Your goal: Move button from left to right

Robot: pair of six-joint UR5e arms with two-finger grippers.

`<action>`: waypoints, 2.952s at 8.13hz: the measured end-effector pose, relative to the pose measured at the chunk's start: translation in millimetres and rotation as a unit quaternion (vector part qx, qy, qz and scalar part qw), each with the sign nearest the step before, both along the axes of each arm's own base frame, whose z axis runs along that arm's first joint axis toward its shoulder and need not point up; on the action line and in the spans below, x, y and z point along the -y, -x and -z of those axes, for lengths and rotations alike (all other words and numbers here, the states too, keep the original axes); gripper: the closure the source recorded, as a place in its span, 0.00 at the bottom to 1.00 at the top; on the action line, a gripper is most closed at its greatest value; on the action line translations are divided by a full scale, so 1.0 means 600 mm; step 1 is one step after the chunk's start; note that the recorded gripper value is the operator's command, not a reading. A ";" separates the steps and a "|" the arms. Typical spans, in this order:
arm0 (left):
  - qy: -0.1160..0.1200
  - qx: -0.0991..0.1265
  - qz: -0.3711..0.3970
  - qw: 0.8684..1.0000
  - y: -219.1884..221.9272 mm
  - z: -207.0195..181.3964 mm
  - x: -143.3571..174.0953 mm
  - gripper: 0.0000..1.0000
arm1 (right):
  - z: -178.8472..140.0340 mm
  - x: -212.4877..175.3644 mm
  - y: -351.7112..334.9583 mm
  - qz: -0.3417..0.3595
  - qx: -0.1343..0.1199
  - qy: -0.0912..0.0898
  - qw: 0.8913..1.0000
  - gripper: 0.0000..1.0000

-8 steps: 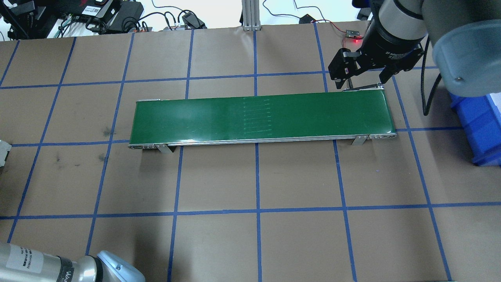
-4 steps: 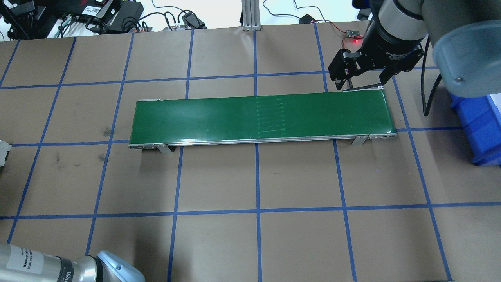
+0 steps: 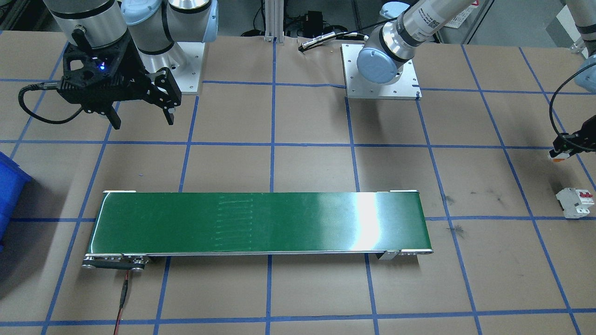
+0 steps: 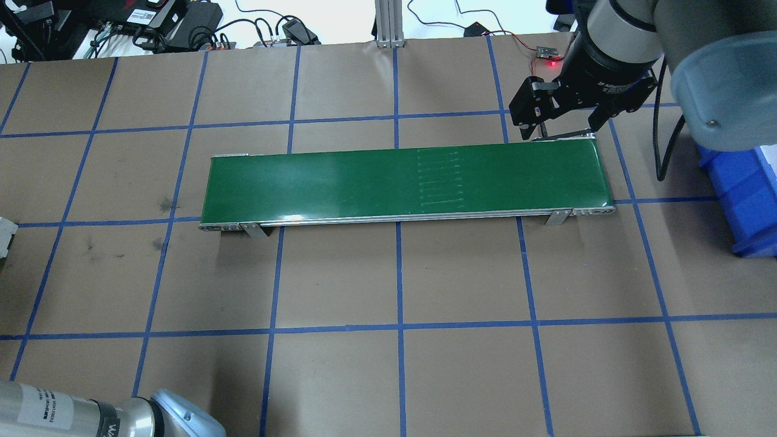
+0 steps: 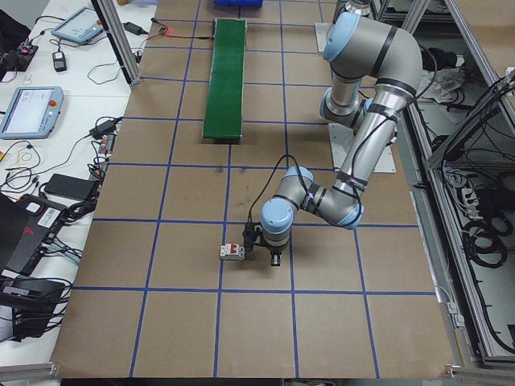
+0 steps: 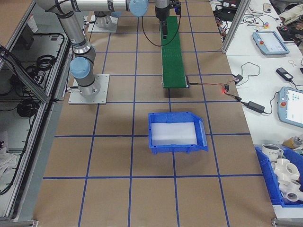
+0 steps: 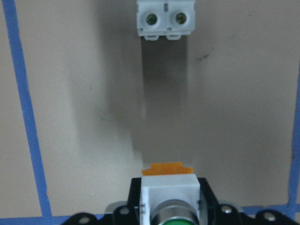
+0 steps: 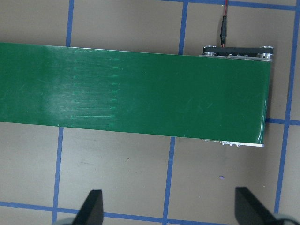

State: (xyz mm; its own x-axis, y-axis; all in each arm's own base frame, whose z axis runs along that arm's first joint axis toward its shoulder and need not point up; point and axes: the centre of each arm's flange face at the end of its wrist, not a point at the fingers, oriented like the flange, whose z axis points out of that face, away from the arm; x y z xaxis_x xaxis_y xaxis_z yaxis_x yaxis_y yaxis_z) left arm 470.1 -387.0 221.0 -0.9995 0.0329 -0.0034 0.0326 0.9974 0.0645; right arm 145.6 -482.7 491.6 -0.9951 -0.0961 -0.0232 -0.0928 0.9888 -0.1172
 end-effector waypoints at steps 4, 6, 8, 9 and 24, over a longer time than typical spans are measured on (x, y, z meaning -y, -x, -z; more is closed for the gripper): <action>0.028 0.013 0.025 0.999 0.153 -0.123 0.108 1.00 | -0.002 0.000 0.000 0.001 0.000 0.003 1.000 0.00; 0.052 0.009 0.030 0.998 0.266 -0.148 0.186 1.00 | -0.005 0.001 -0.001 0.000 0.002 0.007 1.000 0.00; 0.065 0.009 0.020 0.998 0.398 -0.168 0.251 1.00 | -0.007 0.001 -0.002 -0.001 0.005 0.009 1.000 0.00; 0.069 0.007 0.008 0.998 0.461 -0.175 0.274 1.00 | -0.006 0.001 -0.001 -0.001 0.004 0.008 1.000 0.00; 0.034 -0.031 0.013 0.999 0.879 -0.099 0.338 0.00 | 0.033 0.028 -0.002 0.009 0.009 -0.016 1.000 0.00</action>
